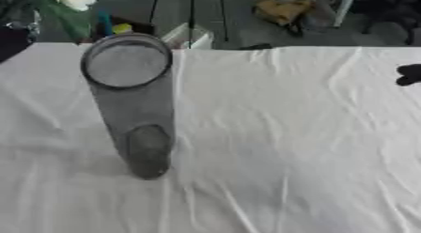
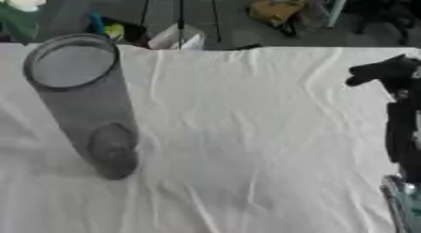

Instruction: Arrange flowers into the vase.

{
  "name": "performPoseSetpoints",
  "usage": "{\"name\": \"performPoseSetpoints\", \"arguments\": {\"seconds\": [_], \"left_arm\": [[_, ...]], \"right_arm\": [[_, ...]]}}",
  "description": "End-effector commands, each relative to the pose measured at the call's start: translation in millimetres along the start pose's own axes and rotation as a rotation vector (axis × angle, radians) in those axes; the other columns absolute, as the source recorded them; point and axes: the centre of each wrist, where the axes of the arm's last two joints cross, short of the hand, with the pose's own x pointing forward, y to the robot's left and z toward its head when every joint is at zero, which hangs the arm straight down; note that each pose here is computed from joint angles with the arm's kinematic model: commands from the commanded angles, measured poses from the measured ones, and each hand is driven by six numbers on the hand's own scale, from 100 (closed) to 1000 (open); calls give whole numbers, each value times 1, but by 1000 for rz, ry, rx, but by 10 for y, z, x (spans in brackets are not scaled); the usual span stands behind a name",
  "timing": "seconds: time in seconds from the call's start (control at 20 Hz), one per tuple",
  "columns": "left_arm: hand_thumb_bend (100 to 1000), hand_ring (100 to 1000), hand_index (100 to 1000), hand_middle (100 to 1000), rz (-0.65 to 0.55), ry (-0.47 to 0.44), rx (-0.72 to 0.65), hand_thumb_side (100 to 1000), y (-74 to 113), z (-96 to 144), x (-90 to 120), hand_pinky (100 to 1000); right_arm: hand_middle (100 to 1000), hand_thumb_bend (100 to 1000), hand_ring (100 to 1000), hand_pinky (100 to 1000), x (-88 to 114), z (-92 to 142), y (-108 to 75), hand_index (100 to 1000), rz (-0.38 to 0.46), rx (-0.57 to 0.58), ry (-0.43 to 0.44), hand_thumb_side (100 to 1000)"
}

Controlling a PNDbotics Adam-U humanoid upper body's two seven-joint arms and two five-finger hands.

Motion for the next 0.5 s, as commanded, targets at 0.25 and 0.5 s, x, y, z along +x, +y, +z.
{"name": "performPoseSetpoints", "arguments": {"seconds": [0.25, 0.5], "left_arm": [[100, 100, 151, 100, 151, -44, 191, 713, 363, -152, 223, 100], [100, 100, 151, 100, 294, -94, 275, 708, 522, -148, 434, 100]], "right_arm": [[504, 100, 530, 650, 34, -48, -60, 662, 5, 13, -26, 1000], [504, 100, 528, 651, 34, -41, -62, 663, 3, 14, -20, 1000]]}}
